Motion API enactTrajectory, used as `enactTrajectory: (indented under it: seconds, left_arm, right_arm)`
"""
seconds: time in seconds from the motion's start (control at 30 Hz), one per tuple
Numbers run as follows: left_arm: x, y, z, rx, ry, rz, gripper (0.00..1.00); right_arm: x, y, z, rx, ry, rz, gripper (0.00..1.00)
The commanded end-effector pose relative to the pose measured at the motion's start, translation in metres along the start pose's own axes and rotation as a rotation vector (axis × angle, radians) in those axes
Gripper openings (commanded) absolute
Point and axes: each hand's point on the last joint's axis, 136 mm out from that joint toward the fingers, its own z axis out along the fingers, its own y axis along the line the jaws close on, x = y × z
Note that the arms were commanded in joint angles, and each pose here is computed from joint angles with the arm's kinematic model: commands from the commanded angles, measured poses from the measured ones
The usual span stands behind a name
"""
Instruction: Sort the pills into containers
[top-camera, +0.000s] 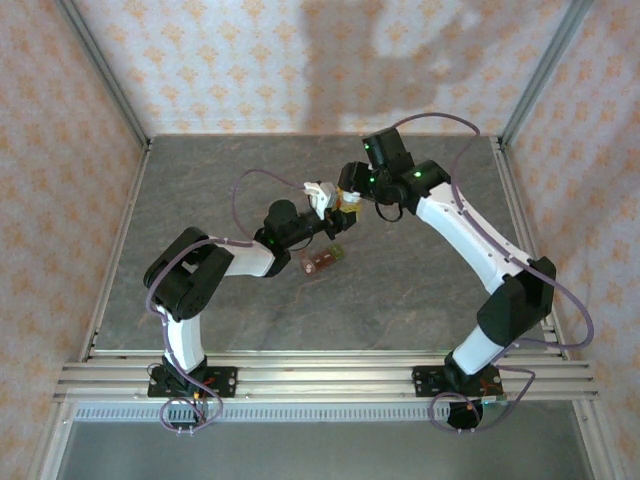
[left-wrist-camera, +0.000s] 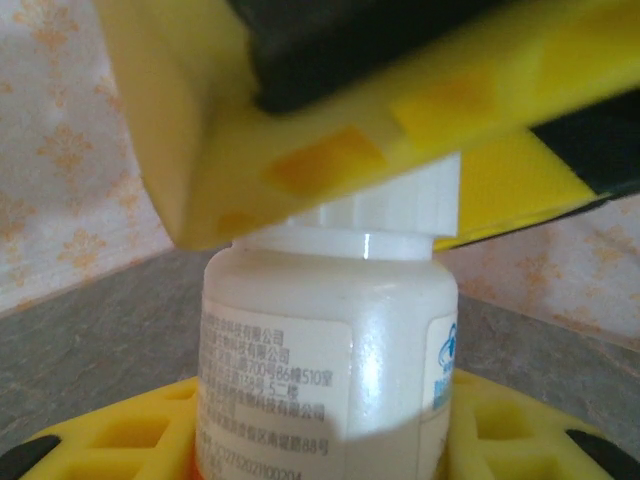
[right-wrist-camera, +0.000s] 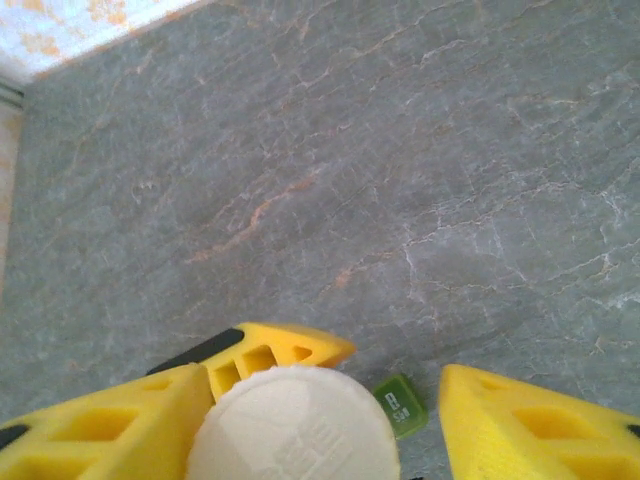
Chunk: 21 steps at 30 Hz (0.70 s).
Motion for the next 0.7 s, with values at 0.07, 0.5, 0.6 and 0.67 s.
enactTrajectory:
  seconds: [0.07, 0.5, 0.6, 0.67]
  left_arm:
    - [-0.038, -0.009, 0.0, 0.028, -0.112, 0.041, 0.0]
    - [-0.04, -0.012, -0.003, 0.039, -0.114, 0.044, 0.0]
    - [-0.04, -0.013, -0.003, 0.043, -0.114, 0.043, 0.0]
    - [-0.04, -0.013, -0.003, 0.044, -0.113, 0.043, 0.0]
  right_arm:
    - [-0.028, 0.004, -0.041, -0.079, -0.072, 0.007, 0.76]
    - [-0.019, 0.009, -0.049, -0.231, 0.022, -0.362, 0.79]
    - [-0.014, 0.01, -0.045, -0.238, 0.057, -0.416, 0.76]
    - [-0.015, 0.008, -0.04, -0.223, 0.067, -0.418, 0.75]
